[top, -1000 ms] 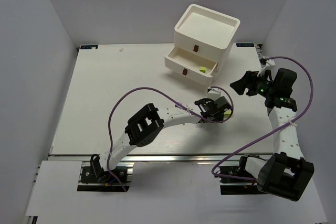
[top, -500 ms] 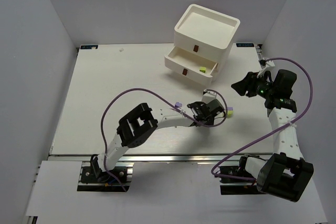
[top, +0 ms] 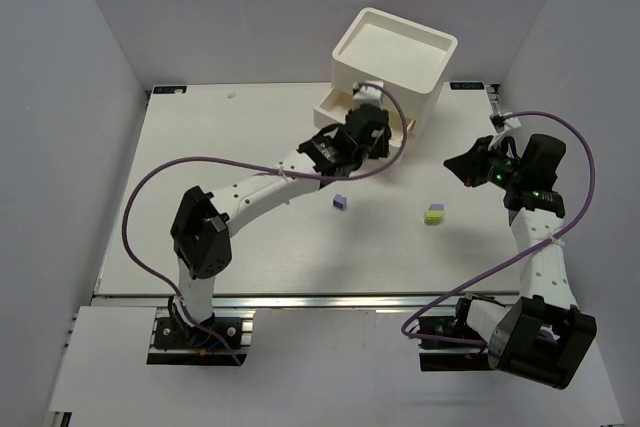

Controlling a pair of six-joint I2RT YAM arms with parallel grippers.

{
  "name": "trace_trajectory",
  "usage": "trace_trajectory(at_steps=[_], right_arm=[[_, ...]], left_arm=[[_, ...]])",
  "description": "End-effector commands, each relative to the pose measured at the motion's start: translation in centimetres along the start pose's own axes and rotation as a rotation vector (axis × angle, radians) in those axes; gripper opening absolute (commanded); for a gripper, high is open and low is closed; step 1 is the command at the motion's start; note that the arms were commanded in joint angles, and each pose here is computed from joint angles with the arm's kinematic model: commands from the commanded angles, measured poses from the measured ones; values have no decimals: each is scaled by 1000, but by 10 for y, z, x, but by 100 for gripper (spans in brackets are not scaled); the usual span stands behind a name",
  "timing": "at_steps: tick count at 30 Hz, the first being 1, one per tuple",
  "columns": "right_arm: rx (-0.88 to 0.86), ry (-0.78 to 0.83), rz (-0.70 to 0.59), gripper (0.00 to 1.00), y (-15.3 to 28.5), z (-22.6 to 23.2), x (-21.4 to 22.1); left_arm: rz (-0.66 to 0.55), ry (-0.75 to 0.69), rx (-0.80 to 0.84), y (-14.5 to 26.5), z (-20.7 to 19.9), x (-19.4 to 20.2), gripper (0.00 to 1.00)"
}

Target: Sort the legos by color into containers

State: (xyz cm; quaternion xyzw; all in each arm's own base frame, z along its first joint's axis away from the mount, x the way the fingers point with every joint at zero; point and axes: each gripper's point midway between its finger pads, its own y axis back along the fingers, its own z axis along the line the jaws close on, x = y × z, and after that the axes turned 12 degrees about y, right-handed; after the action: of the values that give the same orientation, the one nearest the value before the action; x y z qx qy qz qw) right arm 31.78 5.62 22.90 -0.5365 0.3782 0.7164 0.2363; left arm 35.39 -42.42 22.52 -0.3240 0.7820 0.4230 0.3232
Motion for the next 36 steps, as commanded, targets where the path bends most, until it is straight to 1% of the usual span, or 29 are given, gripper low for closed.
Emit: trace_trajectory(at_steps=[1, 2, 3, 4, 5, 7, 10, 11, 12, 13, 15, 16, 19, 20, 21, 22, 23, 24, 25, 26, 28, 29, 30, 31, 32, 33, 34, 35, 36], right_arm=[[-14, 46, -35, 0, 2, 3, -6], [-17, 48, -36, 0, 1, 4, -7], [-17, 49, -35, 0, 1, 4, -6], [-17, 47, -34, 0, 1, 4, -6], [-18, 43, -33, 0, 1, 3, -5], [-23, 45, -32, 0, 0, 4, -4], [-30, 48, -33, 0, 0, 6, -4], [-32, 47, -34, 0, 0, 6, -4], [-36, 49, -34, 0, 0, 7, -4], [-38, 53, -34, 0, 0, 7, -4], [-45, 60, -36, 6, 0, 8, -4], [-54, 60, -36, 8, 0, 9, -3], [-80, 68, -34, 19, -1, 12, -1], [-102, 80, -38, 24, -1, 15, -2], [-120, 90, -39, 26, 0, 18, -1], [-146, 97, -36, 29, -1, 21, 1], [-218, 120, -54, 38, 0, 33, -1], [-272, 179, -49, 43, 3, 40, 3], [-322, 220, -57, 47, 5, 47, 5], [-404, 253, -87, 57, 9, 61, 5], [-484, 419, -108, 64, 15, 73, 16], [-505, 485, -102, 67, 16, 76, 23], [-535, 489, -68, 68, 19, 82, 36], [-528, 636, -50, 68, 16, 73, 47], [-528, 686, -24, 69, 15, 69, 55], [-529, 715, 14, 69, 13, 62, 67], [-514, 776, 72, 69, 11, 50, 77], [-514, 801, 98, 70, 10, 46, 82], [-515, 811, 127, 71, 8, 39, 87]], left_arm=[[-100, 18, -56, -13, 12, -52, 1], [-114, 26, -69, -18, 14, -59, 2], [-111, 32, -88, -33, 19, -57, 2], [-148, 57, -71, -34, 11, -77, 3], [-163, 69, -92, -42, 19, -85, 3], [-191, 96, -86, -57, 17, -100, 8], [-209, 125, -68, -76, 17, -110, 22], [-217, 139, -64, -80, 20, -115, 29], [-220, 147, -63, -83, 23, -118, 42], [-216, 152, -58, -86, 22, -116, 46], [-218, 172, -55, -91, 30, -119, 55], [-217, 176, -47, -91, 29, -119, 62], [-205, 185, -32, -96, 35, -121, 72], [-201, 184, -7, -95, 30, -122, 74], [-197, 187, -3, -96, 34, -124, 75], [-187, 185, 18, -94, 30, -124, 76], [-192, 181, 35, -92, 26, -127, 76], [-202, 186, 42, -85, 28, -134, 75], [-205, 185, 56, -80, 26, -136, 71], [-204, 175, 102, -73, 18, -140, 56], [-200, 148, 155, -45, 12, -144, 27], [-190, 102, 226, -31, 3, -144, 4], [-171, 68, 258, -4, 6, -137, 0], [-166, 34, 305, 10, 4, -132, 0], [-138, -30, 371, 28, 1, -122, 1], [-131, -57, 388, 42, 6, -114, 7], [-126, -82, 402, 73, 21, -99, 17], [-135, -124, 405, 88, 30, -91, 29], [-141, -138, 395, 100, 42, -83, 46]])
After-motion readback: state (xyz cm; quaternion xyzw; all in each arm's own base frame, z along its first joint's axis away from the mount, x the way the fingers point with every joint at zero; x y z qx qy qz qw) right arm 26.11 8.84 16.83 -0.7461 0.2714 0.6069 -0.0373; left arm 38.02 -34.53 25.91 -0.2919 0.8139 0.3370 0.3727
